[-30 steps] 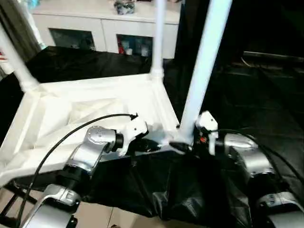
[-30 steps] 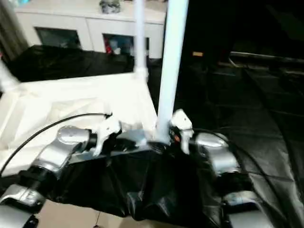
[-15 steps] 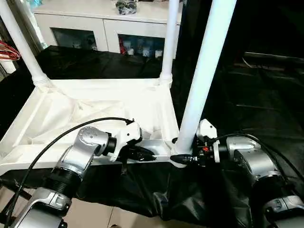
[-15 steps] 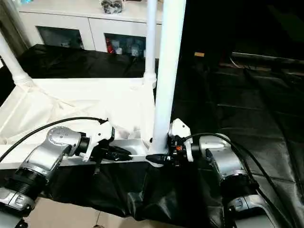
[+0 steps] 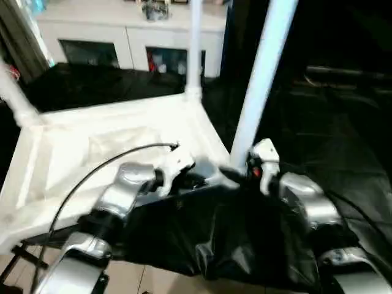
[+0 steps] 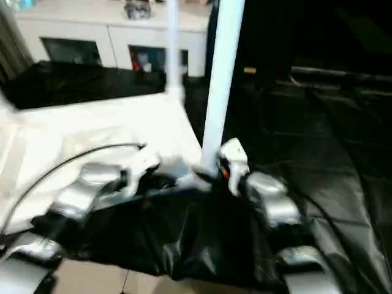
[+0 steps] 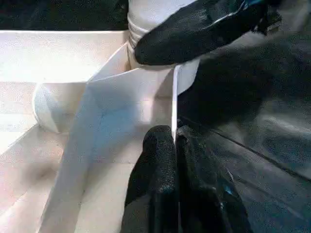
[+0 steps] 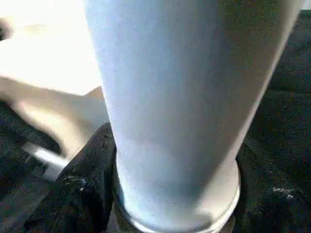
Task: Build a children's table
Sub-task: Rotate leg to tighten
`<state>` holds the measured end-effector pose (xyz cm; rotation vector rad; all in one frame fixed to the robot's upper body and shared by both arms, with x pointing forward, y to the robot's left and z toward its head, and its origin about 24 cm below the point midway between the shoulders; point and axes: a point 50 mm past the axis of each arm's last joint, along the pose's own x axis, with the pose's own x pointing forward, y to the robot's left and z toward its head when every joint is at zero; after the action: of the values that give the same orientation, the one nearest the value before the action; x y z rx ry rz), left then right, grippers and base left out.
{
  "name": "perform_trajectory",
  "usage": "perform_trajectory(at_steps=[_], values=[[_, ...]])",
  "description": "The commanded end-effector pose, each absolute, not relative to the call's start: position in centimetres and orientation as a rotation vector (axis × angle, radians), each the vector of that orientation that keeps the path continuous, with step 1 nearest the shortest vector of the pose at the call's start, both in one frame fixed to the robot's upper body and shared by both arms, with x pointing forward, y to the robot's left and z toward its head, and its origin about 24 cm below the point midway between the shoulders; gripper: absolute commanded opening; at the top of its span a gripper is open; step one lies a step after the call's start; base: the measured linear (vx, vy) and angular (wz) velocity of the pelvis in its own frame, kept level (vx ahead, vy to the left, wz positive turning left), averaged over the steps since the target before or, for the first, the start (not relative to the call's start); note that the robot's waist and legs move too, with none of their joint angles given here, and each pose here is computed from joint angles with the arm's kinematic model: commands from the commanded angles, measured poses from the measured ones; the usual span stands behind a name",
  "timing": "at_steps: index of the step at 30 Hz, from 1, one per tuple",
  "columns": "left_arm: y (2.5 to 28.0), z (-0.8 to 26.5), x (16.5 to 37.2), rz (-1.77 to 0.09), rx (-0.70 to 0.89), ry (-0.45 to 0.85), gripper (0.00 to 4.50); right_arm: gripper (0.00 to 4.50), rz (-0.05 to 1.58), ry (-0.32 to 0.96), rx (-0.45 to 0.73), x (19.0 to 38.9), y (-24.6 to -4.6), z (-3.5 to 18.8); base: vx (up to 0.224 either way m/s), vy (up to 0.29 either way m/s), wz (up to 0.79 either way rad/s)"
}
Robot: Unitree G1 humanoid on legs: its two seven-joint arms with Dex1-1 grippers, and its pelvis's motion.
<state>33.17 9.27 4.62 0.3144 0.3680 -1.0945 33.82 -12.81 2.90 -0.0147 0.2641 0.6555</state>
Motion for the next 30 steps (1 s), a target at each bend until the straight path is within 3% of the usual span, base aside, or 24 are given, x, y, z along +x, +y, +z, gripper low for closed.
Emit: perform_trajectory(at_steps=[1,5,8,13,19,22,30], values=[[6.5,7.0,34.5,-1.026,0.295,0.233,0.00,2.70,0.614,0.310,0.022,33.7,-9.7,1.8,0.000,0.000,0.00],[5.7,7.0,34.5,-1.022,0.281,0.218,0.00,2.70,0.592,0.276,0.059,34.0,-8.3,2.2,0.000,0.000,0.00],[5.6,7.0,34.0,-1.082,0.284,0.203,0.00,3.40,0.638,0.251,0.112,34.0,-8.1,2.7,0.000,0.000,0.00],[6.2,6.8,33.4,-1.153,0.292,0.189,0.00,3.74,0.698,0.223,0.057,34.2,-8.9,3.2,0.000,0.000,0.00],[7.2,6.6,32.7,-1.239,0.325,0.206,0.00,3.74,0.853,0.219,-0.022,33.5,-9.7,3.3,0.000,0.000,0.00],[8.2,6.5,32.3,-1.299,0.334,0.229,0.00,3.74,1.010,0.219,-0.062,32.6,-10.5,3.5,0.000,0.000,0.00],[10.6,6.5,31.4,-1.400,0.361,0.294,0.00,3.74,1.292,0.293,-0.085,30.5,-12.5,3.5,0.000,0.000,0.00]])
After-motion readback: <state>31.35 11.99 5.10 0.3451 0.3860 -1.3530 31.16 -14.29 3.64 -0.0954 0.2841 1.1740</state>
